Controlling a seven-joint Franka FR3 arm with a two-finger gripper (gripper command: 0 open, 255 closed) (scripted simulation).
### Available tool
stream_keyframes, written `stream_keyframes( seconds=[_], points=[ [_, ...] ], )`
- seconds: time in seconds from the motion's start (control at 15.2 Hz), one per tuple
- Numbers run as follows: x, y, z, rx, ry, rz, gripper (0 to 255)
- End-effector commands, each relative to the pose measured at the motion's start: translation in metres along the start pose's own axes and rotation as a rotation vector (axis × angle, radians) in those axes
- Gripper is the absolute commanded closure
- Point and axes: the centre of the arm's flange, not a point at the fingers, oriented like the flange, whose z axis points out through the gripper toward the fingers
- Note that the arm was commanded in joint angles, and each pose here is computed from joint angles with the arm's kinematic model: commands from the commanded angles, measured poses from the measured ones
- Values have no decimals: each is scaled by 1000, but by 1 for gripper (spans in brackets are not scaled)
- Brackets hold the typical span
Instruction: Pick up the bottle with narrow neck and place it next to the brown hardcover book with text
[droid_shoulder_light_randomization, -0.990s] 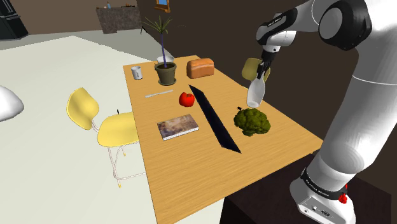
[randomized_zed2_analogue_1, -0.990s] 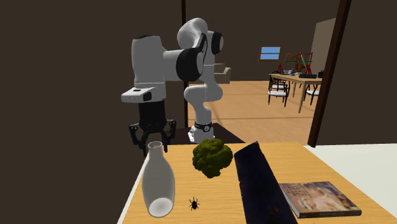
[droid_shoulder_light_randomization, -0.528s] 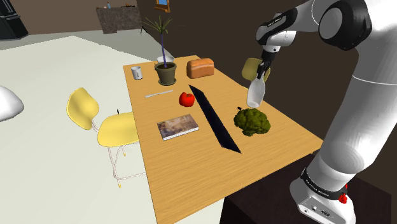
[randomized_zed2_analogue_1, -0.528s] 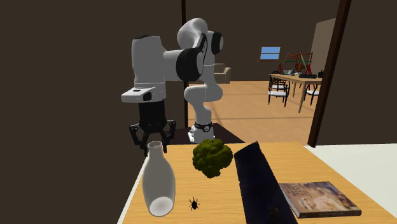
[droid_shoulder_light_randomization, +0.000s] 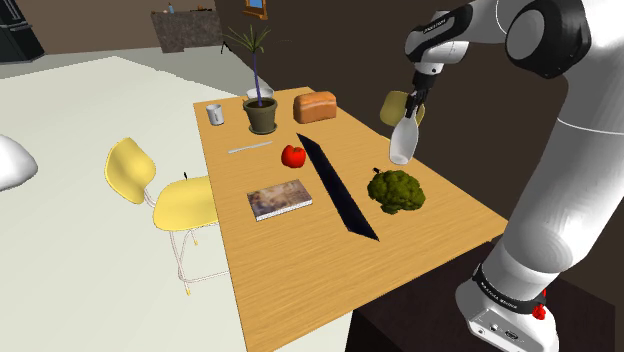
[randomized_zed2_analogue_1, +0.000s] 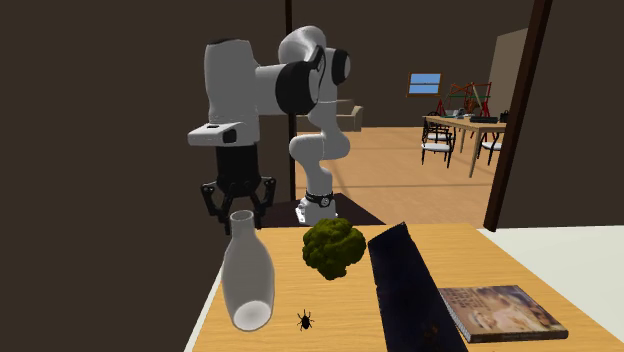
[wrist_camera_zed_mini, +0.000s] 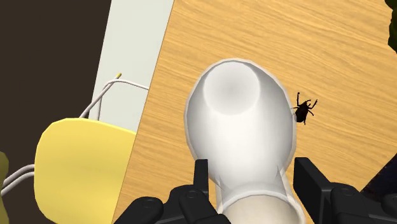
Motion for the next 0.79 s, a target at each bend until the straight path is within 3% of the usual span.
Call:
stream_keyframes(
  seconds=[0.0, 0.73],
  points=[
    [1, 0, -11, 0, 0, 0, 255],
    [7, 1, -67, 0, 0, 0, 255]
  ],
)
